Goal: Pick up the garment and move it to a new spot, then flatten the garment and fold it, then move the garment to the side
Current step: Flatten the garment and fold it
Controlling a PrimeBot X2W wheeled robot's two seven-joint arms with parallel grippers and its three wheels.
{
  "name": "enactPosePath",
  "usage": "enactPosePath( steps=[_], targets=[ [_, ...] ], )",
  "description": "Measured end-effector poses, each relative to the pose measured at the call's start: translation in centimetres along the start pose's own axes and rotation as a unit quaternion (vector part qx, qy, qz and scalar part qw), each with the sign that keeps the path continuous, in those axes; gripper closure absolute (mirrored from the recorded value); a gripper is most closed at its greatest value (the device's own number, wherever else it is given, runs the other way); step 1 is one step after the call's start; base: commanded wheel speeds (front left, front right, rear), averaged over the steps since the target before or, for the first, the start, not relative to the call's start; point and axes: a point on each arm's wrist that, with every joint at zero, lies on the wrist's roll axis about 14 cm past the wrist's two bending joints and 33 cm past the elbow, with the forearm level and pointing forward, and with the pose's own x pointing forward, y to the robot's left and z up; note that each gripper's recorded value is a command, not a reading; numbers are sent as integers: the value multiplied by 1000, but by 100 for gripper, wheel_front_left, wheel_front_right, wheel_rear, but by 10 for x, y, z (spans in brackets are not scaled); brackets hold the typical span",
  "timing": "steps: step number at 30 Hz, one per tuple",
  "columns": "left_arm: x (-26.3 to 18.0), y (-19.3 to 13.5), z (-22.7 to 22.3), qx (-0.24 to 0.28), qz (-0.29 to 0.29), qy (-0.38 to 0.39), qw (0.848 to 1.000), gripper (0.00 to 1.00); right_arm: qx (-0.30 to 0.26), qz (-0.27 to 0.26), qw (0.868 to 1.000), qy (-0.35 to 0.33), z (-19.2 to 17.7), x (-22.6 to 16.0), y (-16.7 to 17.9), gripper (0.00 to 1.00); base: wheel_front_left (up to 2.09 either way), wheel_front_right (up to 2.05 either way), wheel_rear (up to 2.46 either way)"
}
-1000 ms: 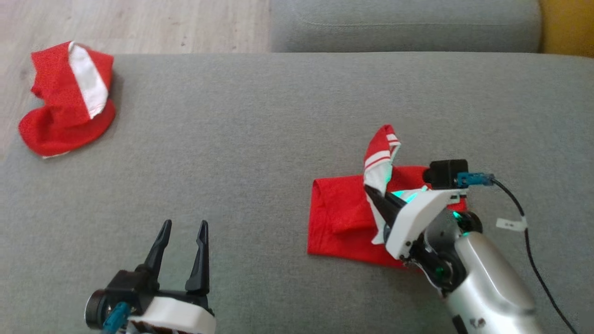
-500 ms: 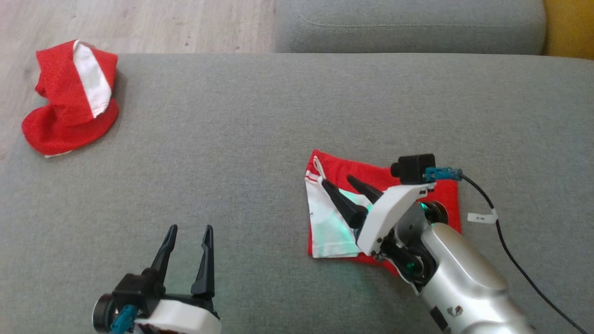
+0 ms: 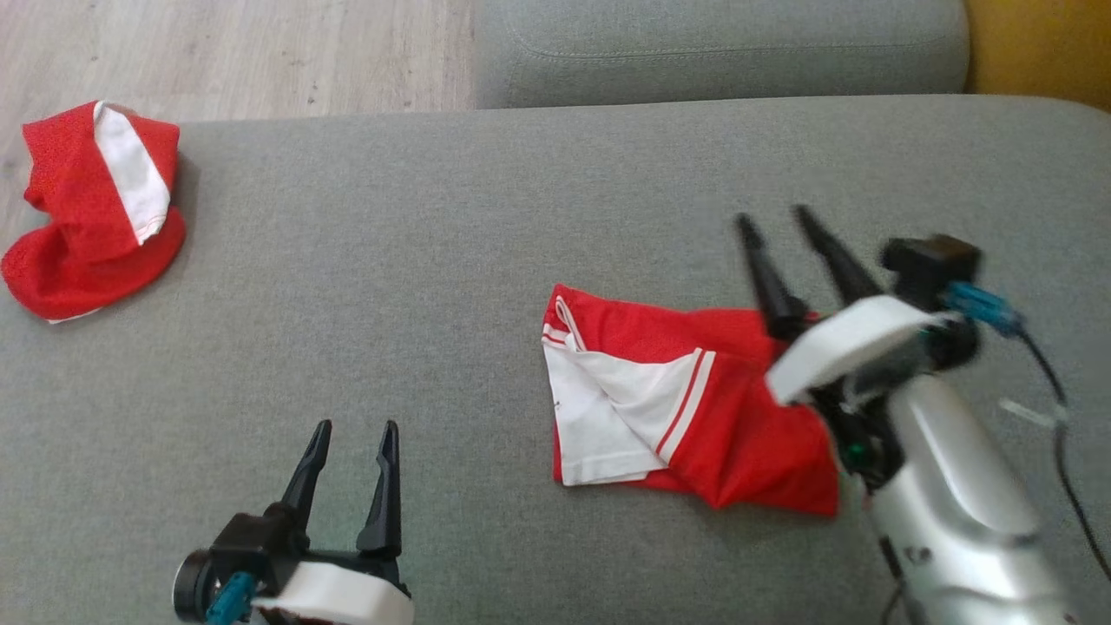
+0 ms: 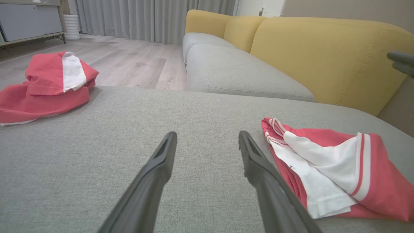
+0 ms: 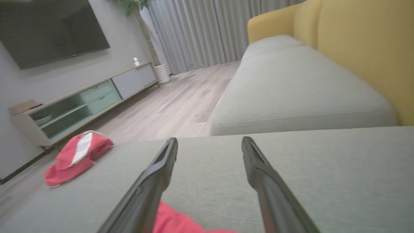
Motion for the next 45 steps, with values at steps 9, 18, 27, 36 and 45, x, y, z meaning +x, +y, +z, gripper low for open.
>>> enactPosePath(
  steps=[9, 18, 27, 36, 45],
  targets=[
    [0, 4, 1, 4, 5, 0, 1000, 0, -36, -108, 993, 25, -36, -51, -62, 89, 0, 0, 0],
    [-5, 15, 6, 6, 23, -7, 1000, 0, -17, -118, 989, 91, -86, -69, -59, 100, 0, 0, 0],
    [-14, 29, 8, 7, 47, -13, 999, 0, 14, -31, 987, 159, -131, -50, -2, 100, 0, 0, 0],
    [-23, 39, 12, 9, 67, -20, 998, 0, -22, 137, 975, 174, -137, -33, 99, 100, 0, 0, 0],
    [-16, 32, 11, 6, 57, -17, 998, 0, -28, 161, 973, 161, -141, -45, 112, 95, 0, 0, 0]
  ],
)
